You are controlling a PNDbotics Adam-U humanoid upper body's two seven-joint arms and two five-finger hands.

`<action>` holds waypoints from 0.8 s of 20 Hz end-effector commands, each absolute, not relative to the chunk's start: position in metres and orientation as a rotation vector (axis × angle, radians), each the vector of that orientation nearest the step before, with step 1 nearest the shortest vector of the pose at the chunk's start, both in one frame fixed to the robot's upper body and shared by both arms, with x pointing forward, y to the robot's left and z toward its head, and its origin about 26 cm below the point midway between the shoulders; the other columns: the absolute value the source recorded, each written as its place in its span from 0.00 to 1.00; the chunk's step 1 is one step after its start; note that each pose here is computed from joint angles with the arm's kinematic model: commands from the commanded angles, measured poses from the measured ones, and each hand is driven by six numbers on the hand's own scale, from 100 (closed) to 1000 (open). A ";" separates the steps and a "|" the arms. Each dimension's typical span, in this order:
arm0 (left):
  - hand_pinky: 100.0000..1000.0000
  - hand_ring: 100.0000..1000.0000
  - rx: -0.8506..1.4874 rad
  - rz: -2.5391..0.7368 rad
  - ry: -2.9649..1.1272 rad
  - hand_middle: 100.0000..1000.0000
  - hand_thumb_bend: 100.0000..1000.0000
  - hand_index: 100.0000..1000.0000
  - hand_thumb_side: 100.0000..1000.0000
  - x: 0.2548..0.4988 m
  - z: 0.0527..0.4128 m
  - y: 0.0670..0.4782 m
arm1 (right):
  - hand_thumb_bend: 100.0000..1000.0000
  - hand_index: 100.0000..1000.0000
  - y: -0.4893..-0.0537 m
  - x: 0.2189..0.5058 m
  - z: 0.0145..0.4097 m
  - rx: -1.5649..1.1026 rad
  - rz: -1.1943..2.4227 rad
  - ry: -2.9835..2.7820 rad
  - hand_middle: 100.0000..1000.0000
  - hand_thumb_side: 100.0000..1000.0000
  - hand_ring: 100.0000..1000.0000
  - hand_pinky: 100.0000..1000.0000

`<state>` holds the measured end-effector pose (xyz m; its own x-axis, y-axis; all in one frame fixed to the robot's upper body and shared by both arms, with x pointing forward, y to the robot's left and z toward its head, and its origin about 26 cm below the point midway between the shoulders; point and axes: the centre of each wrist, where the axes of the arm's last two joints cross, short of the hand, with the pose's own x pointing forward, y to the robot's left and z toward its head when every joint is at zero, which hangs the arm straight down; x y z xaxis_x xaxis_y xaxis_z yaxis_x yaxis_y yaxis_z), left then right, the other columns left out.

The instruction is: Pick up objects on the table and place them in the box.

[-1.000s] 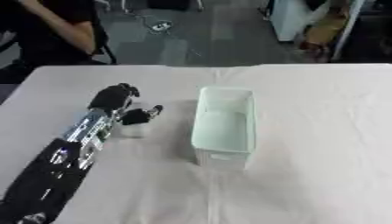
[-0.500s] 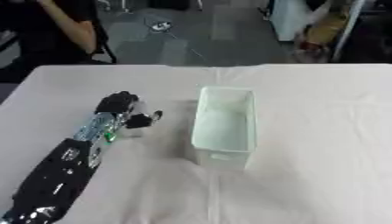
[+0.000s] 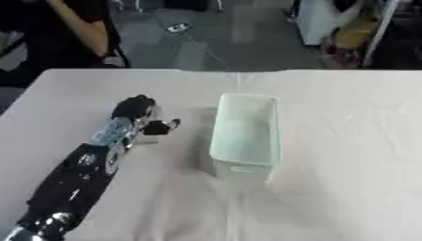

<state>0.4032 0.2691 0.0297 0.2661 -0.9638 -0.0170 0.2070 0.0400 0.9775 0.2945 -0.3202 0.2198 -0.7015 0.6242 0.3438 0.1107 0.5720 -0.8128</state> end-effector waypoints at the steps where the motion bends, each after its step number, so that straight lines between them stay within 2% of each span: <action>1: 0.42 0.56 1.172 -1.069 -0.878 0.66 0.10 0.70 0.11 0.406 0.029 0.268 | 0.00 0.93 -0.318 0.293 0.231 -0.603 1.086 -2.212 0.92 0.60 0.91 0.89; 2: 0.45 0.58 1.175 -1.058 -0.886 0.66 0.14 0.71 0.14 0.406 0.029 0.268 | 0.00 0.93 -0.318 0.293 0.231 -0.604 1.086 -2.213 0.92 0.60 0.91 0.89; 3: 0.30 0.48 1.176 -1.049 -0.894 0.64 0.00 0.65 0.01 0.406 0.030 0.268 | 0.00 0.93 -0.318 0.293 0.231 -0.604 1.086 -2.213 0.92 0.60 0.91 0.89; 4: 0.28 0.47 1.175 -1.040 -0.904 0.63 0.00 0.64 0.02 0.406 0.030 0.268 | 0.00 0.93 -0.318 0.293 0.231 -0.604 1.085 -2.213 0.92 0.60 0.91 0.89; 6: 0.20 0.36 1.175 -1.018 -0.937 0.57 0.00 0.52 0.13 0.407 0.032 0.268 | 0.00 0.93 -0.318 0.293 0.231 -0.605 1.084 -2.213 0.92 0.60 0.91 0.89; 7: 0.14 0.29 1.180 -1.003 -0.959 0.50 0.00 0.45 0.27 0.407 0.033 0.268 | 0.00 0.93 -0.318 0.293 0.231 -0.605 1.084 -2.213 0.92 0.60 0.91 0.89; 8: 0.12 0.27 1.184 -0.986 -0.985 0.48 0.00 0.43 0.28 0.407 0.034 0.267 | 0.00 0.93 -0.318 0.293 0.231 -0.606 1.084 -2.213 0.92 0.60 0.91 0.89; 9: 0.03 0.17 1.189 -0.971 -1.009 0.38 0.00 0.34 0.30 0.407 0.035 0.267 | 0.00 0.93 -0.319 0.293 0.231 -0.606 1.084 -2.212 0.92 0.60 0.91 0.89; 10: 0.05 0.19 1.188 -0.960 -1.029 0.40 0.00 0.36 0.30 0.407 0.035 0.267 | 0.00 0.93 -0.319 0.293 0.231 -0.606 1.084 -2.212 0.92 0.60 0.91 0.89; 11: 0.00 0.00 1.194 -0.950 -1.050 0.21 0.00 0.20 0.35 0.407 0.035 0.267 | 0.00 0.93 -0.319 0.293 0.231 -0.607 1.084 -2.212 0.92 0.60 0.91 0.89; 12: 0.00 0.06 1.200 -0.940 -1.069 0.28 0.00 0.25 0.33 0.407 0.035 0.268 | 0.00 0.93 -0.319 0.293 0.231 -0.607 1.084 -2.211 0.92 0.60 0.91 0.89; 13: 0.00 0.00 1.206 -0.928 -1.087 0.02 0.00 0.03 0.41 0.407 0.036 0.268 | 0.00 0.93 -0.319 0.293 0.231 -0.607 1.084 -2.211 0.92 0.60 0.91 0.89; 16: 0.00 0.00 1.236 -0.870 -1.157 0.00 0.00 0.00 0.44 0.408 0.039 0.268 | 0.00 0.93 -0.319 0.293 0.231 -0.608 1.085 -2.209 0.92 0.60 0.91 0.89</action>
